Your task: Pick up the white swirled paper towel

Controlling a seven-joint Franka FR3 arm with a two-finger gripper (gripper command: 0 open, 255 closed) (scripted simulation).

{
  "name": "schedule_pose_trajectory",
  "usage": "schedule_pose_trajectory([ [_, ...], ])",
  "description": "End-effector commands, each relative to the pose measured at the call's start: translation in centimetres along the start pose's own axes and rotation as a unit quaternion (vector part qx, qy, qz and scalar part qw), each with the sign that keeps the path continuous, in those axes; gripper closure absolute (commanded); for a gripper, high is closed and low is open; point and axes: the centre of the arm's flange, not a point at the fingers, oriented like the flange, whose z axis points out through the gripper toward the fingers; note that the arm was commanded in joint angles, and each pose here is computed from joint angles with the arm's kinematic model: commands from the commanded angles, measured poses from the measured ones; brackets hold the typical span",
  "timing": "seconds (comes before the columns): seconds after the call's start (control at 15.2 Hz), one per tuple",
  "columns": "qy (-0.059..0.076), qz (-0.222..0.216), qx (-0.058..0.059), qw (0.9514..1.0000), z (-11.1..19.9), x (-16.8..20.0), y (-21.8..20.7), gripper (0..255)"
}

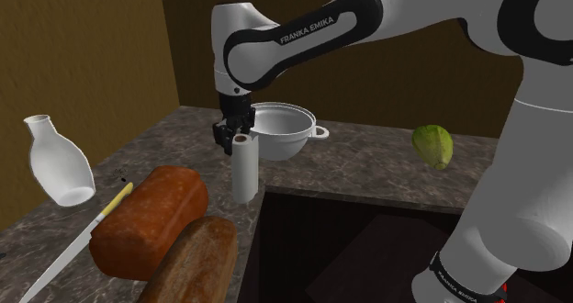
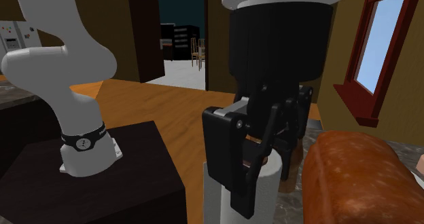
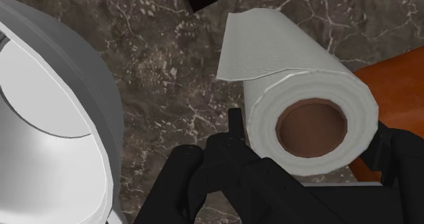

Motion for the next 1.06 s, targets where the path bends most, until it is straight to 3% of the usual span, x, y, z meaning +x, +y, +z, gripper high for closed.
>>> schedule_pose_trajectory([
  [0.0,-0.001,0.0,0.0,1.0,-0.7,0.0,0.2,255],
  [0.99,-0.001,0.0,0.0,1.0,-7.6,0.4,0.5,255],
])
